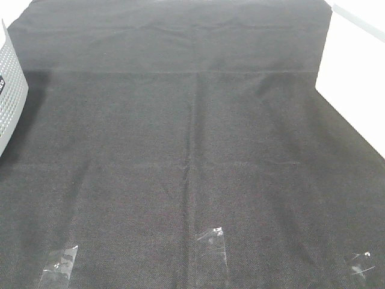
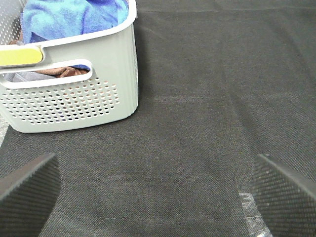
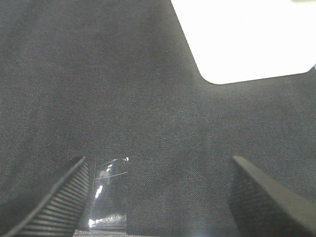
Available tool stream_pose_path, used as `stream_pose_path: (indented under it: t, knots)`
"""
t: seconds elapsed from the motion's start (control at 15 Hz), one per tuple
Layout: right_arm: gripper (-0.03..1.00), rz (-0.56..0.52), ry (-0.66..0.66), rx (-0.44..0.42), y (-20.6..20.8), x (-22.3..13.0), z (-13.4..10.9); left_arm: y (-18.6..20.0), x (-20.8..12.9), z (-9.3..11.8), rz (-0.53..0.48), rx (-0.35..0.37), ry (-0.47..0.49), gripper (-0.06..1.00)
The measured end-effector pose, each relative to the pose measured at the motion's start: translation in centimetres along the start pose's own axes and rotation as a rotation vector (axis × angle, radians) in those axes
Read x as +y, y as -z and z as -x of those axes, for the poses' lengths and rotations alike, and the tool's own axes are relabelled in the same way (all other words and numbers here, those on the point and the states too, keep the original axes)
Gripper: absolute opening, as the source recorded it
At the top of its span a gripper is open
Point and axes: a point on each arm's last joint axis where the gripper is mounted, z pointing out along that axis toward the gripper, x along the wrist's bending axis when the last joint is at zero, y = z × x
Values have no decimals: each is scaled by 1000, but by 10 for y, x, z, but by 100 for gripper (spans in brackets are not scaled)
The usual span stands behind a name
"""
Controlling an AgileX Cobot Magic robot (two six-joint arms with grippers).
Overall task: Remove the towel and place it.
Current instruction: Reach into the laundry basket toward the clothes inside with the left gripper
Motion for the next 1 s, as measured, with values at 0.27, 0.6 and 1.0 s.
stream_pose_path:
  t: [0.27, 0.6, 1.0]
  knots:
    - [75, 0, 0, 0, 0, 0, 0, 0, 0, 0, 0, 0, 0, 99]
    - [75, 0, 0, 0, 0, 0, 0, 0, 0, 0, 0, 1, -29, 99]
    - [75, 0, 0, 0, 0, 0, 0, -28, 47, -1, -205, -38, -224, 98]
